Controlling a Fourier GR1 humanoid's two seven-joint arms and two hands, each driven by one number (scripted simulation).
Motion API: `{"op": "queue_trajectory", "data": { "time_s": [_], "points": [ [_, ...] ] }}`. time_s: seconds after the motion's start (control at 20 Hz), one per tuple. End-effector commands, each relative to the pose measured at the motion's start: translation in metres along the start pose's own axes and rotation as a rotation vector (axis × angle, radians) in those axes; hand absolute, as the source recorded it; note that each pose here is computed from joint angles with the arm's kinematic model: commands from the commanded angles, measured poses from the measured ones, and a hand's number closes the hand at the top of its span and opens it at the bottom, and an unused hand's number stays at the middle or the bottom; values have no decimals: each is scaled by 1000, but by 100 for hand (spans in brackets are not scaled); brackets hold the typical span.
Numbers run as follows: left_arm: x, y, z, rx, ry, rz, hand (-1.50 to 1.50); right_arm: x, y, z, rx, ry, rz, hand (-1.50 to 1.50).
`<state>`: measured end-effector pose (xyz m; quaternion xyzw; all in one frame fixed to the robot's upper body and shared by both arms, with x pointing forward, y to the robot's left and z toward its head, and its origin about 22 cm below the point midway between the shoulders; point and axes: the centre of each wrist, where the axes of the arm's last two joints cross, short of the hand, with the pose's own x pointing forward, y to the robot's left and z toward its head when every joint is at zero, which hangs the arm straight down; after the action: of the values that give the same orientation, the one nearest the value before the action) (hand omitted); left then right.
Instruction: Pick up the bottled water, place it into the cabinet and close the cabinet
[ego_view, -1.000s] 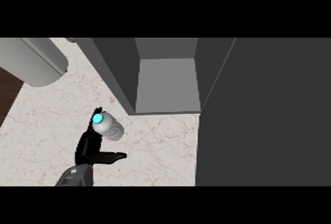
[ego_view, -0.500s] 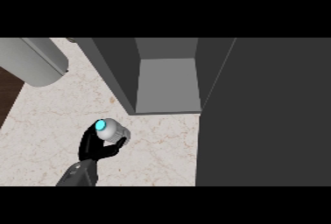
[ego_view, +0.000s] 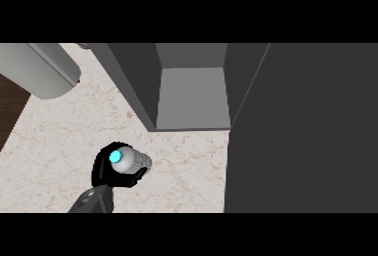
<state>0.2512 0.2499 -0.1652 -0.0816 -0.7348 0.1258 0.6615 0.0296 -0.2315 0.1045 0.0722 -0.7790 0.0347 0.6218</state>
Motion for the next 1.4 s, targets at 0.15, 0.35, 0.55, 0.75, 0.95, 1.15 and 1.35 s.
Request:
{"op": "queue_trajectory", "data": {
  "time_s": [0.15, 0.35, 0.55, 0.75, 0.95, 1.15, 1.35],
  "points": [
    [-11, -14, 18, -32, -50, 54, 150, 33, 1, -2, 3, -18, 12, -150],
    [-3, -31, -5, -82, -27, 94, 150, 15, -4, -7, -12, -39, -19, -150],
    [3, -50, -17, -104, 12, 95, 150, 18, -2, -1, -15, -17, -15, -150],
    [18, -74, -36, -130, 7, 94, 150, 24, 5, 0, -12, -24, -5, -150],
    [35, -101, -41, -143, 6, 73, 150, 18, 2, -3, -11, -12, -12, -150],
    [65, -147, -65, -184, -87, -33, 150, 10, -3, -3, -9, -22, -23, -150],
    [76, -169, -78, -166, -69, -80, 150, 18, 2, -2, -5, -42, -23, -150]
  ]
}}
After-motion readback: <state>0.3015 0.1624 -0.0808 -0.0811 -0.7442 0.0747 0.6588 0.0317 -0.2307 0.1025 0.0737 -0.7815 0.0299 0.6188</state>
